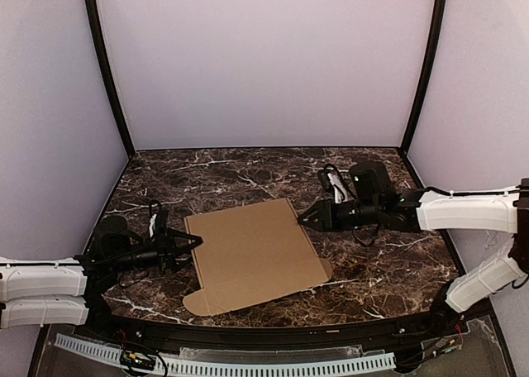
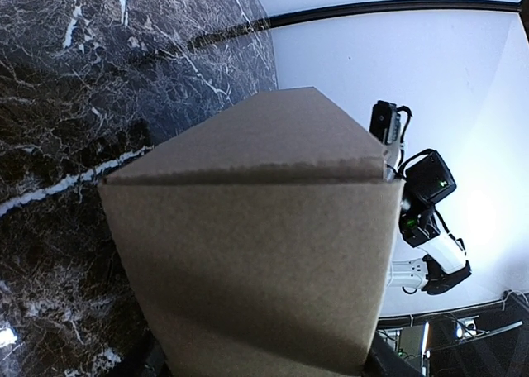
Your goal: Fold the paper box
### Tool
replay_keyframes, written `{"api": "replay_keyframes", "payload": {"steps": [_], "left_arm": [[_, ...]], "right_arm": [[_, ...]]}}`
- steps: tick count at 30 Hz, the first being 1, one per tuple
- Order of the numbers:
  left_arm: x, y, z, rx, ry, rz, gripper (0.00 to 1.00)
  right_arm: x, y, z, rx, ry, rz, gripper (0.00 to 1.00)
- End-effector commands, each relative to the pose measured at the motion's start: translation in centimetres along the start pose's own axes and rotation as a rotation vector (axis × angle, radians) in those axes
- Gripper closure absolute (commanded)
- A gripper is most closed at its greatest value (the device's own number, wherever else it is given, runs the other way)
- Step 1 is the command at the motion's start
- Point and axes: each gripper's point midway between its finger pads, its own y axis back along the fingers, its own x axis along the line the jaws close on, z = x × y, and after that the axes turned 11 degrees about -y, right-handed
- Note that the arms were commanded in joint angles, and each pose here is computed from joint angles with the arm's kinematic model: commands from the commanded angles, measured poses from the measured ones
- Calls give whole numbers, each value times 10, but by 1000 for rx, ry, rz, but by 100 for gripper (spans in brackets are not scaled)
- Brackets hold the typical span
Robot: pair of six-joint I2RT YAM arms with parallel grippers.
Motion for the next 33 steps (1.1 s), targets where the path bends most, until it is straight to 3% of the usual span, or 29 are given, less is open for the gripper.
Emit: {"api": "replay_keyframes", "payload": {"steps": [1, 6, 12, 16, 23, 33], "left_arm": [[1, 3, -1, -12, 31, -23, 99], [14, 2, -4, 0, 134, 14, 99], [16, 1, -1, -21, 306, 2, 99], [18, 3, 0, -40, 433, 1, 99], [18, 9, 3, -82, 518, -3, 99], [20, 19, 1, -113, 540, -27, 99]], "right_arm": [[10, 30, 13, -74, 195, -51, 49], [46, 71, 20, -135, 467, -6, 28], [101, 98, -15, -156, 863, 146, 2], [123, 103, -42, -154, 1109, 212, 1], [135, 82, -79, -179, 1577, 163, 2], [133, 22, -85, -170, 1888, -90, 2]]}}
